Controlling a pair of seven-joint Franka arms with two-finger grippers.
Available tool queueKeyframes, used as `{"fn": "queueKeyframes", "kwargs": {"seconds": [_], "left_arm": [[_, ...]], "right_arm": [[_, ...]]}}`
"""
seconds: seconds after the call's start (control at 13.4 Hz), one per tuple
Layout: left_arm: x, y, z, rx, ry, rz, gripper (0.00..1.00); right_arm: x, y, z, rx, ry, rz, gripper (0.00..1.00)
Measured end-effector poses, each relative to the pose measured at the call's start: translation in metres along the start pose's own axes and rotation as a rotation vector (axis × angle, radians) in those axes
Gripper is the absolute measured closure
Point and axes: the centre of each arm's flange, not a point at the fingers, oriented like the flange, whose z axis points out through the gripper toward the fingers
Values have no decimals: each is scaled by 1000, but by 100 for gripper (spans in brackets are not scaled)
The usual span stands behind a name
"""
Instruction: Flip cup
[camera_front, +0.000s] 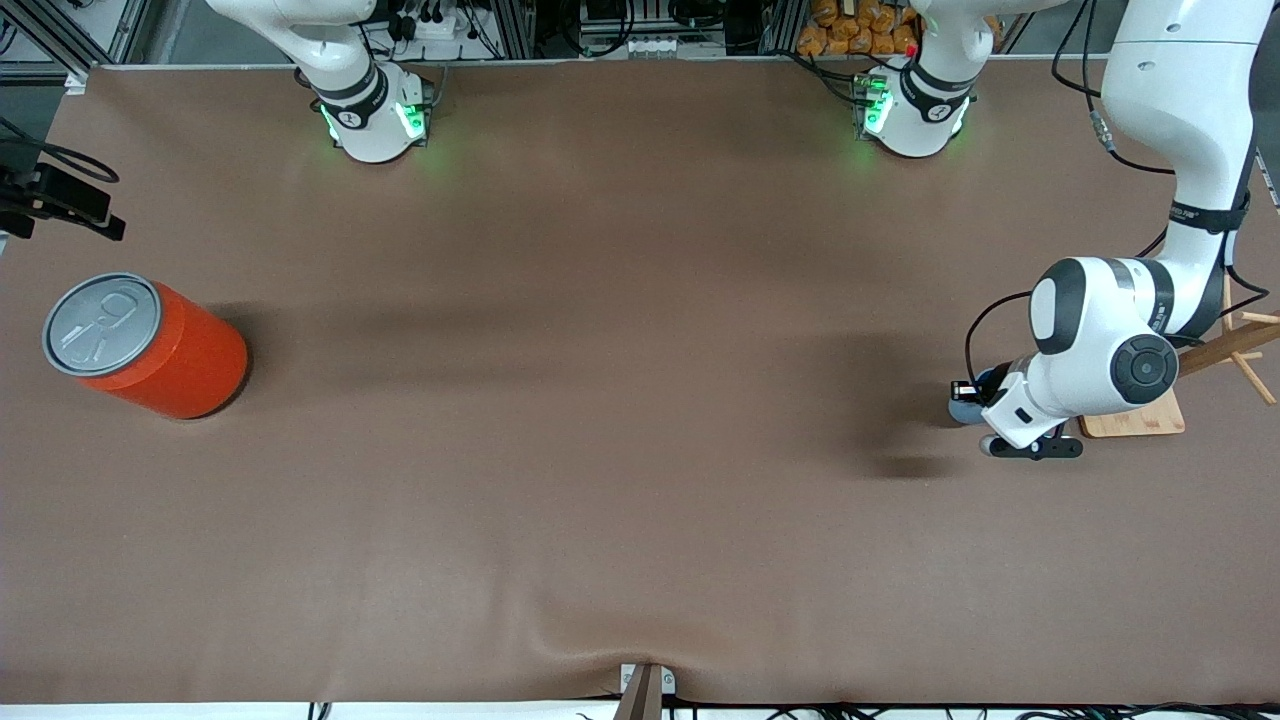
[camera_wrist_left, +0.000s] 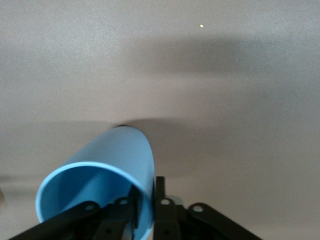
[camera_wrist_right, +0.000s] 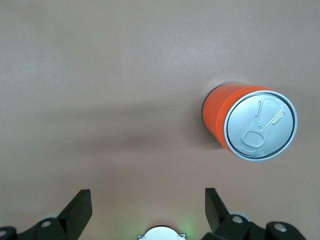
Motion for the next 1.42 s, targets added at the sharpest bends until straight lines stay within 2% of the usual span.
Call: {"fn": "queueKeyframes", "kwargs": {"seconds": [0.3,0.52,0.6,0.97,1.42], "left_arm": [[11,6,-39,0,15,9,37],[11,22,-121,4,-12,31,5],[7,25,-153,7,-5,36,0],[-35,30,-277,20,138,38,0],[-99,37,-359,37,212,39,0]], "right_arm": [[0,0,0,0,0,0,0],[0,0,0,0,0,0,0],[0,0,0,0,0,0,0],[0,0,0,0,-1,0,0],[0,0,0,0,-1,-1,0]]}}
